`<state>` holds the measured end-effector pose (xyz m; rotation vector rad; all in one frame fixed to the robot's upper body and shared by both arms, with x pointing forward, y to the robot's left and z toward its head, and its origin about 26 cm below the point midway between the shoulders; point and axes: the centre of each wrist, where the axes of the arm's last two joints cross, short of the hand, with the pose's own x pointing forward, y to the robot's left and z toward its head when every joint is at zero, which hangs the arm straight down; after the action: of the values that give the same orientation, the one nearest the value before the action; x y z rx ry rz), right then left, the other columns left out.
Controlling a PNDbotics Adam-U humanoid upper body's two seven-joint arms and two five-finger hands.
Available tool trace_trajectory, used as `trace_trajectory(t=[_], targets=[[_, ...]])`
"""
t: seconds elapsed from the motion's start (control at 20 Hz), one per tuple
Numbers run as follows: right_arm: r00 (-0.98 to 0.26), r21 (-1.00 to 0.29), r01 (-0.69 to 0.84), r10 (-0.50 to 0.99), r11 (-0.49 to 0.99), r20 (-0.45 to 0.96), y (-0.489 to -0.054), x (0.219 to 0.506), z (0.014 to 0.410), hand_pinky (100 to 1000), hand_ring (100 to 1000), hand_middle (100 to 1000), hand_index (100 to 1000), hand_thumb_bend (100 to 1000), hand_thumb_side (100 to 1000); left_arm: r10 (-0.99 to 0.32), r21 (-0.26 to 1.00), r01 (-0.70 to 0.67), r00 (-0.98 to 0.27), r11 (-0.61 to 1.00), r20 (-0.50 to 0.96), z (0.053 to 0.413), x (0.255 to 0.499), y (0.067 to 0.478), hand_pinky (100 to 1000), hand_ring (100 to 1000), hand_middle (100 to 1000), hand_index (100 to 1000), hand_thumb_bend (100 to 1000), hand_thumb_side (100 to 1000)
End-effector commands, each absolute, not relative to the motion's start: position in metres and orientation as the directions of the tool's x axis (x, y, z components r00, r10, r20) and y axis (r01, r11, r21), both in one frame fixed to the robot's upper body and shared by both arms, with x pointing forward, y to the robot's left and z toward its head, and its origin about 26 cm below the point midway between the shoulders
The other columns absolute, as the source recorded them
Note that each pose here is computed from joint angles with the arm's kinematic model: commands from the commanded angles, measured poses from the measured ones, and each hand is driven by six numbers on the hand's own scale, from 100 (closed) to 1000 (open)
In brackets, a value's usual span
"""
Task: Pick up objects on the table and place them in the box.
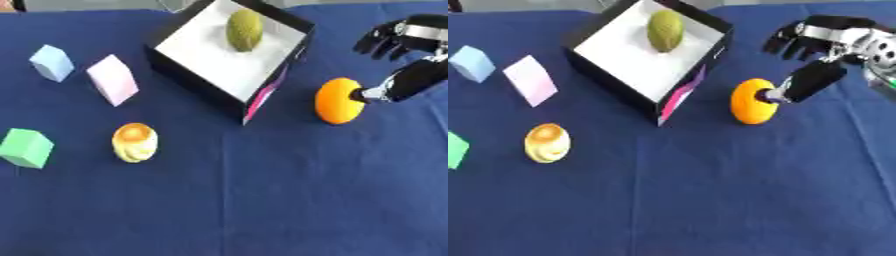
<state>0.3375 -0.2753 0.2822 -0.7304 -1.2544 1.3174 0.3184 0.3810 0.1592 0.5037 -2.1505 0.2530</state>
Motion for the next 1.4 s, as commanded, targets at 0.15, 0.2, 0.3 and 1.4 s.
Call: trace_trajectory(t=[0.15,0.2,0.3,1.4], targets=[[-0.175,-0.936,-0.320,0.962,0.143,0.207,-0.281,0.359,0.272,839,842,827,847,479,235,-0.277,0.010,-0.440,-0.548,0.898,0.789,0.170,0.318,0.383,784,732,741,847,148,803],[-0.173,-0.932,-0.334,0.963,0.140,0.207,-0.282,0.363,0.269,839,843,830,849,480,238,-0.277,0.009,-0.440,-0.548,0.898,0.789,0.170,0.318,0.383,784,732,741,847,148,803],[-0.166,-0.926,-0.353,0.965,0.135,0.205,-0.285,0.369,0.264,840,844,831,849,476,232,-0.276,0.006,-0.443,-0.547,0.896,0.790,0.170,0.318,0.383,784,732,741,847,148,803],[-0.175,-0.908,-0.393,0.957,0.148,0.232,-0.283,0.386,0.255,689,597,506,572,302,100,-0.266,-0.013,-0.449,-0.552,0.893,0.790,0.169,0.317,0.384,784,730,736,842,147,798]])
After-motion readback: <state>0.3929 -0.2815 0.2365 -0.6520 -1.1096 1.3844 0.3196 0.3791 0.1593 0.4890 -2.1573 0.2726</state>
